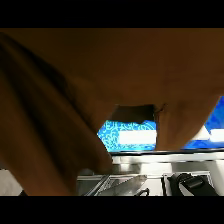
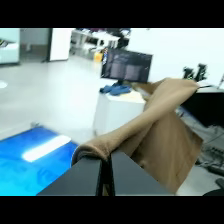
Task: Fold the shirts.
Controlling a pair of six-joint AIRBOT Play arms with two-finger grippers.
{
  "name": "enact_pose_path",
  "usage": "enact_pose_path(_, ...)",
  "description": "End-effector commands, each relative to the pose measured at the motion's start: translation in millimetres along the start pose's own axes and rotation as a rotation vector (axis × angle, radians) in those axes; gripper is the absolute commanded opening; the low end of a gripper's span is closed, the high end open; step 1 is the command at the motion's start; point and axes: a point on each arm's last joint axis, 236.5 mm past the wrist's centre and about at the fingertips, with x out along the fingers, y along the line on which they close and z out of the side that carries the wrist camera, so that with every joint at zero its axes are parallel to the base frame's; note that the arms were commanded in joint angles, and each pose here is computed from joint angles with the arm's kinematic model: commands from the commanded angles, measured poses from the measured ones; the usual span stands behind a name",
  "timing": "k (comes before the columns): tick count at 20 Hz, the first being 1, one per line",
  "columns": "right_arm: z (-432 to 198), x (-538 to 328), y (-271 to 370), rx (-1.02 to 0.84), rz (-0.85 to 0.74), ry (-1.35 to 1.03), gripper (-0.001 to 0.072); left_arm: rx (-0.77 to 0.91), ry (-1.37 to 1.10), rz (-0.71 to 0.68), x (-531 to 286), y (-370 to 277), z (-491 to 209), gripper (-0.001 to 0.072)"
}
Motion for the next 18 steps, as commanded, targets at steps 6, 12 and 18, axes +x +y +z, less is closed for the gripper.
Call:
enact_pose_path(6,-268.2,89.7,-109.0,0.262,-0.146,0.726,0.0022,-0.111,0.61,0.435,73.5,218.8,-249.5,0.0016)
enact_pose_path(12,-535.9,129.0,-167.2,0.578,-0.269,1.077,0.0023,-0.409,1.054,0.607,58.7,364.1,-470.9,0.0016)
enact_pose_path(18,-616.6,139.8,-180.0,0.768,-0.308,1.095,0.0051,-0.606,1.084,0.567,76.7,400.4,-501.4,0.0653)
